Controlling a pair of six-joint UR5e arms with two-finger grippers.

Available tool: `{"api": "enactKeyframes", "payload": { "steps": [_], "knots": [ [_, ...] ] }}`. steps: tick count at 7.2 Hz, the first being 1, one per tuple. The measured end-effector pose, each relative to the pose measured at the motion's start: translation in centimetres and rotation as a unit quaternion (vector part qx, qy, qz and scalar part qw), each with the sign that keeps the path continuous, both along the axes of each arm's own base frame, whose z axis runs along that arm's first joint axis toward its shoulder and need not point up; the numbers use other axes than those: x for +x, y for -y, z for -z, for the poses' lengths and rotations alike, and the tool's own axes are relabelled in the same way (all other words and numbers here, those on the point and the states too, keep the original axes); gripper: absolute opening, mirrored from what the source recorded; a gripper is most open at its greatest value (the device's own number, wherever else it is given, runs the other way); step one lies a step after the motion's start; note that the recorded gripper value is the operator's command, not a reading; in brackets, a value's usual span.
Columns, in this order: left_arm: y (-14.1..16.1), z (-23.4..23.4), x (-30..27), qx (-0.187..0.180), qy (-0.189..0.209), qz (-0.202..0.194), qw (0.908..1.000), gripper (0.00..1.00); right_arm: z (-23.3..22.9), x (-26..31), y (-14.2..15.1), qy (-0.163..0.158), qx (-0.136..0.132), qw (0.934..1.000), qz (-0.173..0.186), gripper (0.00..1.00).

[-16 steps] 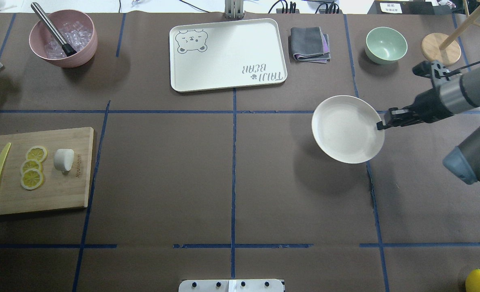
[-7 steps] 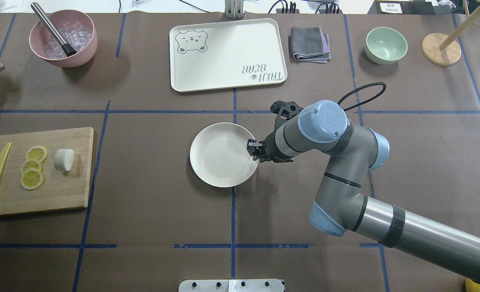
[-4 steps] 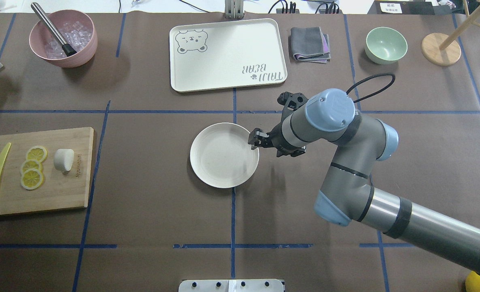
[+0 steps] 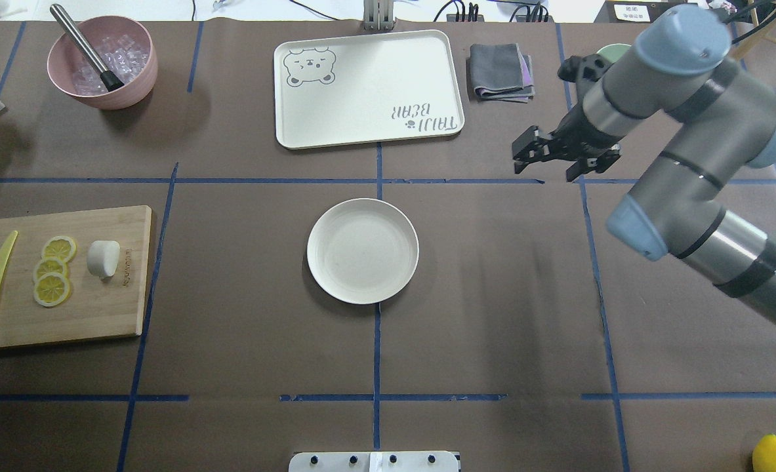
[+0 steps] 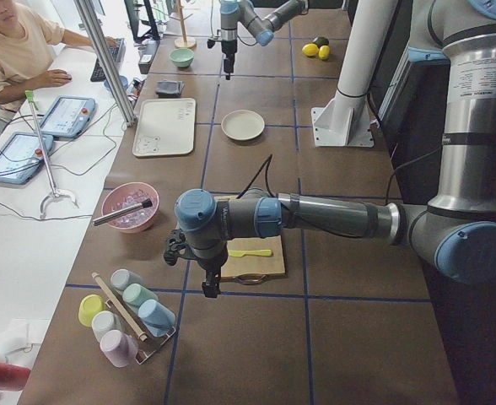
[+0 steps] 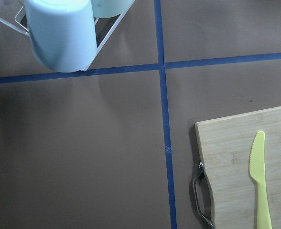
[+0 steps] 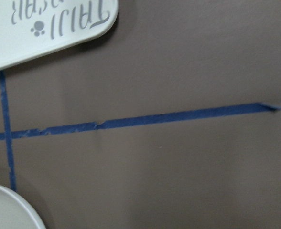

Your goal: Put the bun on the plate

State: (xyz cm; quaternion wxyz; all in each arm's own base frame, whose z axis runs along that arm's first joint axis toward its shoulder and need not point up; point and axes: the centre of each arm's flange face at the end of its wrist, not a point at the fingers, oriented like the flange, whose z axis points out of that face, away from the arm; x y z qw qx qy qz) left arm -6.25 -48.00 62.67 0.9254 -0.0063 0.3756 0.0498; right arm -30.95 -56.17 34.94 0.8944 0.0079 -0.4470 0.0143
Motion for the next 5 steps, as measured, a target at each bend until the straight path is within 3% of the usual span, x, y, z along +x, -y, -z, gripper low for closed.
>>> {"api": "enactKeyframes", "payload": {
  "steps": [2, 3, 5],
  "knots": [
    [0.0, 0.2, 0.0, 0.002, -0.001, 0.000, 1.0000, 1.00, -5.4, 12.0, 2.3, -0.051, 0.056, 0.9960, 0.047, 1.00],
    [0.0, 0.2, 0.0, 0.003, -0.001, 0.000, 1.0000, 1.00, -9.0, 18.2, 2.0, -0.072, 0.079, 0.9919, 0.069, 1.00],
    [0.1, 0.3, 0.0, 0.006, -0.001, 0.002, 1.0000, 1.00, -16.9, 28.7, -2.6, -0.094, 0.112, 0.9836, 0.105, 1.00]
  ]
}}
